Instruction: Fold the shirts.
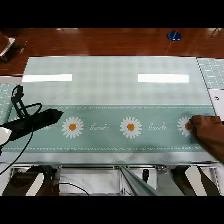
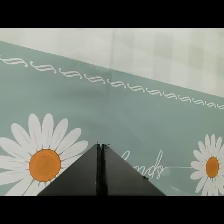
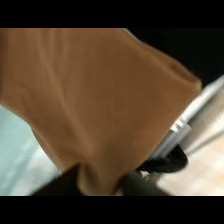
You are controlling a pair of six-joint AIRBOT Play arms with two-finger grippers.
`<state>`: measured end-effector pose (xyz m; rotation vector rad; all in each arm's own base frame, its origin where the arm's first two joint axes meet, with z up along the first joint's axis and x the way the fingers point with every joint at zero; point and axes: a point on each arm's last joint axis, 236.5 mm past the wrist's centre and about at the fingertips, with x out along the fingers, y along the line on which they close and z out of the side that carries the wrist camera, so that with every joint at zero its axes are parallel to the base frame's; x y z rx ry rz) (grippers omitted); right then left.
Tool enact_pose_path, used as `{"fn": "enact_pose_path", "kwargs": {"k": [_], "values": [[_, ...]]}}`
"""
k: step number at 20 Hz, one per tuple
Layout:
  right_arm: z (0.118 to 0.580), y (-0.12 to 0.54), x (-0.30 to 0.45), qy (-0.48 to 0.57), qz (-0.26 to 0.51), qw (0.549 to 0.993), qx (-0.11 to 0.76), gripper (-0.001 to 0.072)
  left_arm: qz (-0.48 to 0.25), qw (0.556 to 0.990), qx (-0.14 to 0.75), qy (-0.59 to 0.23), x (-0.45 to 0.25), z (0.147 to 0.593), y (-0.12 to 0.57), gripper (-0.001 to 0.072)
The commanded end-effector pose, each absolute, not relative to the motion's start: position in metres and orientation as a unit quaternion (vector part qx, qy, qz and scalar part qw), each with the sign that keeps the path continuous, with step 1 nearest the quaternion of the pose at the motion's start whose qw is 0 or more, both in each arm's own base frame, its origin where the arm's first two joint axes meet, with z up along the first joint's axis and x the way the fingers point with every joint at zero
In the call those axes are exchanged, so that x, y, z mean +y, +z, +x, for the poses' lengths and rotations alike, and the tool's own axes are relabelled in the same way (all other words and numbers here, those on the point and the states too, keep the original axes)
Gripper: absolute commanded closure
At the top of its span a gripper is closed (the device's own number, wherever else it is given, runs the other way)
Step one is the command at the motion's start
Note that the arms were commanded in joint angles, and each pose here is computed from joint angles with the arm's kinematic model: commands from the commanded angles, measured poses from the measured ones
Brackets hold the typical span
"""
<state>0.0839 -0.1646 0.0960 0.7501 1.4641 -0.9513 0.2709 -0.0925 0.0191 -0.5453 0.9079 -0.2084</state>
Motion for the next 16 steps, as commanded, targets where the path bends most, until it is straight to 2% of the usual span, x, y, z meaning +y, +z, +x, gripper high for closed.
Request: {"fn": "enact_pose_path", "kwargs": {"k": [1,4,5,6,7,8,10,12,14,16], "values": [[0.038,0.061,-0.150,-0.435,0.314,0.511,0.672,0.0300,-0.260,0.861,0.427,-0.098,-0.091,0.273,0.021,0.0693],[0.057,0.073,-0.177,-0.453,0.294,0.559,0.629,0.0307,-0.264,0.879,0.387,-0.087,-0.083,0.290,0.034,0.0682],[0.068,0.083,-0.188,-0.456,0.291,0.577,0.612,0.0340,-0.263,0.890,0.363,-0.085,-0.080,0.299,0.049,0.0678],[0.086,0.095,-0.195,-0.443,0.298,0.598,0.598,0.0483,-0.259,0.902,0.335,-0.085,-0.076,0.310,0.069,0.0680],[0.115,0.106,-0.198,-0.411,0.316,0.627,0.580,0.0659,-0.256,0.913,0.304,-0.087,-0.073,0.323,0.096,0.0681],[0.160,0.122,-0.196,-0.354,0.346,0.674,0.548,0.0693,-0.247,0.923,0.280,-0.095,-0.073,0.336,0.125,0.0694],[0.268,0.173,-0.175,-0.209,0.384,0.780,0.448,0.0693,-0.228,0.932,0.252,-0.123,-0.082,0.361,0.182,0.0693],[0.347,0.221,-0.129,-0.083,0.330,0.864,0.371,0.0693,-0.209,0.928,0.258,-0.171,-0.110,0.375,0.222,0.0694],[0.382,0.221,-0.064,-0.004,0.232,0.896,0.379,0.0693,-0.169,0.917,0.275,-0.237,-0.158,0.377,0.232,0.0694],[0.394,0.179,-0.008,0.032,0.120,0.898,0.422,0.0693,-0.128,0.898,0.315,-0.279,-0.205,0.371,0.199,0.0694]]}}
